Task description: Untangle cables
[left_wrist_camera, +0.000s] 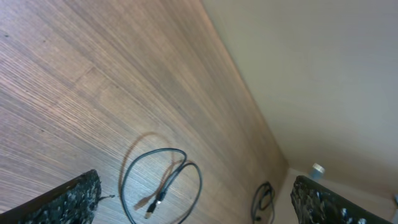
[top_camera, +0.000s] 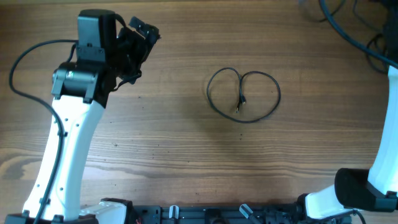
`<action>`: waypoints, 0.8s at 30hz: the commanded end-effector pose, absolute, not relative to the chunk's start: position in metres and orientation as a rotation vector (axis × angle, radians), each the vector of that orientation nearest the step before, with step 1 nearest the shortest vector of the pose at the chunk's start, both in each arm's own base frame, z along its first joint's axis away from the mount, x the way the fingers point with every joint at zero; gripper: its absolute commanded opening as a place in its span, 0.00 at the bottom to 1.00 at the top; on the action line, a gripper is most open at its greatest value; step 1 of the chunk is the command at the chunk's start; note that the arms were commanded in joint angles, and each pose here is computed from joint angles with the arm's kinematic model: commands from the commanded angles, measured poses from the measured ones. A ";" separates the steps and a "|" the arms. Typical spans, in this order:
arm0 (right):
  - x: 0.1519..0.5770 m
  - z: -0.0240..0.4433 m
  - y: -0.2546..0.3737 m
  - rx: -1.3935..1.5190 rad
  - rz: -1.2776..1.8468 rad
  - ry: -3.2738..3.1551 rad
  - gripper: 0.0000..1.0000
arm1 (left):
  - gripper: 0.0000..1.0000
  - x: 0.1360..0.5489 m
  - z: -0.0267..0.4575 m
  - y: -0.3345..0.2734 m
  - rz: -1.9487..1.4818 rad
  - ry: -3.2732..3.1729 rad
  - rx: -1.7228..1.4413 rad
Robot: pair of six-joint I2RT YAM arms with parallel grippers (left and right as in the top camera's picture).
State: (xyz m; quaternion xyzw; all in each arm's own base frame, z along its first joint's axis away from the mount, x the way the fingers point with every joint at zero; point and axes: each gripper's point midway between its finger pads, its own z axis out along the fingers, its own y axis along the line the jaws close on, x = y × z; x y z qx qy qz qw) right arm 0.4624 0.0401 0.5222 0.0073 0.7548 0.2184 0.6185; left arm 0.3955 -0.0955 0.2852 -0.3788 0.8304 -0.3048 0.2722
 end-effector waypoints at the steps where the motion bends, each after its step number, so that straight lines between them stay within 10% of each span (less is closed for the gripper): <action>1: 0.503 0.490 -0.020 0.221 0.213 1.765 0.04 | 1.00 0.401 0.271 -0.092 -0.762 2.273 -1.004; 10: 0.577 0.398 -0.146 0.295 -0.100 1.836 0.04 | 1.00 0.402 0.268 -0.092 -0.740 2.294 -0.956; 16: 0.579 0.383 -0.192 0.300 -0.050 1.826 0.04 | 1.00 0.402 0.268 -0.092 -0.741 2.293 -0.956; 24: 0.570 0.250 -0.202 0.570 0.067 2.173 0.04 | 1.00 0.404 0.268 -0.092 -0.744 2.288 -0.952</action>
